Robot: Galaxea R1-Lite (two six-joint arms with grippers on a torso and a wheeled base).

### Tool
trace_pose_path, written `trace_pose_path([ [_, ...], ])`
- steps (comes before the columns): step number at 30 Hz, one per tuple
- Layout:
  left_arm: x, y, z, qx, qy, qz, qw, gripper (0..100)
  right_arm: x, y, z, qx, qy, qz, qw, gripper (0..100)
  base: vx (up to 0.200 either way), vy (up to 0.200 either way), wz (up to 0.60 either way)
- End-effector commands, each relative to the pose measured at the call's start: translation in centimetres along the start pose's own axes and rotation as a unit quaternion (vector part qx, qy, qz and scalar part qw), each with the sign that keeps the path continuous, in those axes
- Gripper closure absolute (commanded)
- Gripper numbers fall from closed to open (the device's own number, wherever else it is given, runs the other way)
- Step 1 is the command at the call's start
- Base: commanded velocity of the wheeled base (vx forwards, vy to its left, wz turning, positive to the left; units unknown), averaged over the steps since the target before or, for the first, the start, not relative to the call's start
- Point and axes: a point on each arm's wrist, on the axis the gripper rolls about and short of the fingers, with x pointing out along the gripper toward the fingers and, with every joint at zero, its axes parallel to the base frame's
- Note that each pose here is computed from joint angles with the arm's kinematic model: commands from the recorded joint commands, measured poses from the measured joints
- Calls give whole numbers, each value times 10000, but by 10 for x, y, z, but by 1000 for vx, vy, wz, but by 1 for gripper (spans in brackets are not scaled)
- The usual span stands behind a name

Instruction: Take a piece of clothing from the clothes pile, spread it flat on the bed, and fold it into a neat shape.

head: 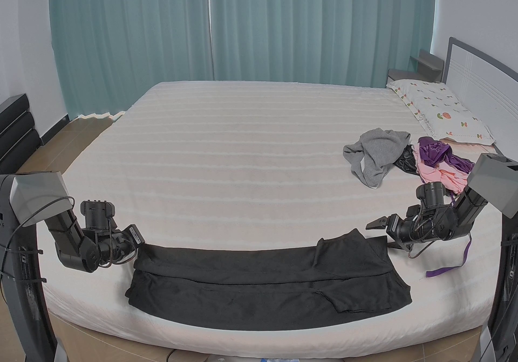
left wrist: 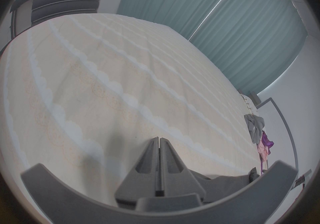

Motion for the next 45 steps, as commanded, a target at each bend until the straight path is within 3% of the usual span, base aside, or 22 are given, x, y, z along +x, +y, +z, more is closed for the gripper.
trace_pose_path([
  [1, 1, 0, 1, -16, -69, 5, 10000, 100, 3, -1, 0, -25, 24, -3, 10000, 0, 0, 0, 0],
  [9, 4, 1, 0, -113, -57, 15, 9999, 100, 8, -1, 1, -29, 16, 14, 10000, 0, 0, 0, 0],
  [10, 3, 1, 0, -119, -63, 11, 9999, 100, 9, -2, 2, -22, 11, 8, 10000, 100, 0, 0, 0],
  [20, 2, 2, -1, -128, -44, 21, 9999, 100, 13, -2, 1, -50, -10, -51, 10000, 100, 0, 0, 0],
  [35, 4, 5, 5, -200, -134, 34, 9997, 100, 1, -3, 18, 140, -524, 9, 9985, 100, 0, 0, 0],
  [41, 7, 5, 3, -237, -111, 41, 9996, 100, 2, -5, 15, 147, -500, -10, 9986, 100, 0, 0, 0],
  [42, 7, 5, 3, -239, -105, 46, 9996, 0, 2, -4, 14, 133, -484, -15, 9987, 100, 0, 0, 0],
  [43, 7, 5, 3, -254, -105, 45, 9996, 0, 2, -5, 14, 128, -473, -13, 9988, 100, 0, 0, 0],
  [44, 7, 5, 3, -277, -101, 39, 9996, 0, 1, -4, 14, 109, -479, -10, 9988, 0, 0, 0, 0],
  [45, 7, 5, 3, -278, -95, 43, 9996, 0, 1, -4, 13, 100, -469, -11, 9989, 0, 0, 0, 0],
])
